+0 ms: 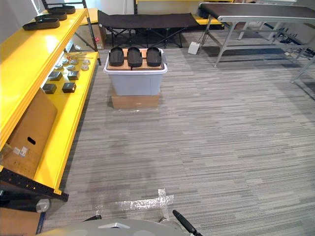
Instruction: Walk over and take three plastic housings, then place them on the shelf
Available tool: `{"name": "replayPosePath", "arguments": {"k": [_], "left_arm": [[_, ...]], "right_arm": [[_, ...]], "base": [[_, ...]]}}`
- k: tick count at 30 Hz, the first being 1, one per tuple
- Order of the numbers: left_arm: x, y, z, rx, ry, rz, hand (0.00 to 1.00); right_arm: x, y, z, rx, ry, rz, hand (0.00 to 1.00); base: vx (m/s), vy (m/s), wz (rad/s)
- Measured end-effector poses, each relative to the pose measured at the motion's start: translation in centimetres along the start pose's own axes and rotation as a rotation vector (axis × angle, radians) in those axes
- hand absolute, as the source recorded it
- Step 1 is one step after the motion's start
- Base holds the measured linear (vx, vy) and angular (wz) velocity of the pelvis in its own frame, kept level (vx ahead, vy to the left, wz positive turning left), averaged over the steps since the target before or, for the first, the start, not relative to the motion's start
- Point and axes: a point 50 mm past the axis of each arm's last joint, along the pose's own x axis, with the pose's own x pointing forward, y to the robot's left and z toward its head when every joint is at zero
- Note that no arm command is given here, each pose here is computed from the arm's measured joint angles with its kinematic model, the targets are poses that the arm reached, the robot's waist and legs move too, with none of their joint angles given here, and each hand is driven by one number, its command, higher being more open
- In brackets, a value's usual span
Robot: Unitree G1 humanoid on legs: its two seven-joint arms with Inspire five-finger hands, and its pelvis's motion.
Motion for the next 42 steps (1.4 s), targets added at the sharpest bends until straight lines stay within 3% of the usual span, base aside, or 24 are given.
{"name": "replayPosePath", "arguments": {"k": [5,9,12,16,22,26,34,38,42], "left_arm": [[-0.4,-2.7,4.4,0.076,-0.191,-0.104,1.00],[-1.7,-7.3,7.4,0.054,-0.355,-0.343,1.00],[-2.3,-9.0,8.5,0.008,-0.392,-0.440,1.00],[-2.2,-8.8,7.9,-0.040,-0.401,-0.429,1.00],[-1.5,-7.4,4.6,-0.121,-0.365,-0.363,1.00],[-1.6,-8.3,4.3,-0.150,-0.391,-0.389,1.00],[-1.6,-6.2,5.4,-0.100,-0.421,-0.346,1.00],[-1.6,-6.1,5.4,-0.097,-0.412,-0.346,1.00],[-1.3,-6.9,4.5,-0.115,-0.371,-0.361,1.00]], "right_arm": [[-0.3,3.9,3.6,-0.121,-0.196,0.115,1.00],[-1.5,8.4,7.9,-0.125,-0.385,0.258,1.00],[-2.3,10.0,9.9,-0.084,-0.466,0.321,1.00],[-2.5,10.0,9.7,-0.012,-0.492,0.397,1.00],[-1.6,8.0,5.7,0.119,-0.388,0.378,1.00],[-1.6,6.8,5.9,0.190,-0.417,0.346,1.00],[-1.7,6.9,5.0,0.234,-0.422,0.365,1.00],[-1.4,5.6,3.3,0.223,-0.371,0.309,1.00],[-1.3,3.9,4.1,0.199,-0.381,0.251,1.00]], "base": [[0.02,0.033,-0.05],[0.07,0.033,0.01],[0.07,0.026,0.00],[0.08,0.017,-0.08],[0.08,0.015,0.03],[0.00,0.075,0.05],[0.06,-0.009,0.07],[0.24,-0.169,0.20],[0.34,-0.225,0.08]]}}
